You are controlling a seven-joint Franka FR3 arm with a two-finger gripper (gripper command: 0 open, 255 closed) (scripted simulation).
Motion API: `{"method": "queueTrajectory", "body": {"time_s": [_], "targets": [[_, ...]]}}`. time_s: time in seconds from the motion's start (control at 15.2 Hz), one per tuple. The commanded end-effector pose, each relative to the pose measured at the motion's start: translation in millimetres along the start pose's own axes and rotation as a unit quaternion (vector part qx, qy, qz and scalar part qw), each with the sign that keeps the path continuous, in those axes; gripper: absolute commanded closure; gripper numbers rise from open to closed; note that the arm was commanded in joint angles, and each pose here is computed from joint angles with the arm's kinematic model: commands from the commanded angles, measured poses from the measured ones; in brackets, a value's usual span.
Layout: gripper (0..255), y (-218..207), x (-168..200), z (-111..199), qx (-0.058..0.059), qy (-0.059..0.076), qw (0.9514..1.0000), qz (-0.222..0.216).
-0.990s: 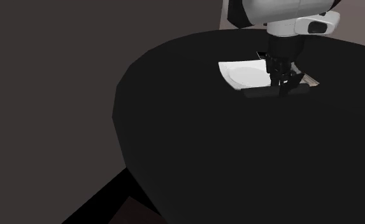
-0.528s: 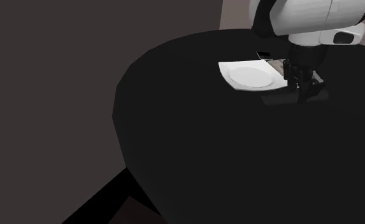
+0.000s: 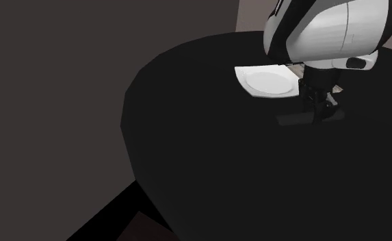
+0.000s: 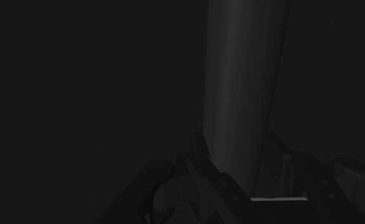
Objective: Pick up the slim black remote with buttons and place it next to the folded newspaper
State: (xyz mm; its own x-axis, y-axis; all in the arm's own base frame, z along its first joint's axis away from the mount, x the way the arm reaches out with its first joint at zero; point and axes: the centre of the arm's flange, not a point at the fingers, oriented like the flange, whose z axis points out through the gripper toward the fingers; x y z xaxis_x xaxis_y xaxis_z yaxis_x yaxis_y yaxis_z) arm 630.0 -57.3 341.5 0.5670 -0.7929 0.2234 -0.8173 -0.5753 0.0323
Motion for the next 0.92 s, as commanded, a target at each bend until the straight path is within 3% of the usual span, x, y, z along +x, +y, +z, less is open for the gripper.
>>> {"method": "queueTrajectory", "body": {"time_s": [0.0,0.66,0.73,0.86], "targets": [[255,0.0,-1.8,9.5,0.0,0.0,1.0,0.0],[255,-0.3,-4.2,19.9,0.0,0.0,1.0,0.0],[0,-0.4,-4.1,19.9,0.0,0.0,1.0,0.0],[0,-0.3,-4.1,19.9,0.0,0.0,1.0,0.0]]}}
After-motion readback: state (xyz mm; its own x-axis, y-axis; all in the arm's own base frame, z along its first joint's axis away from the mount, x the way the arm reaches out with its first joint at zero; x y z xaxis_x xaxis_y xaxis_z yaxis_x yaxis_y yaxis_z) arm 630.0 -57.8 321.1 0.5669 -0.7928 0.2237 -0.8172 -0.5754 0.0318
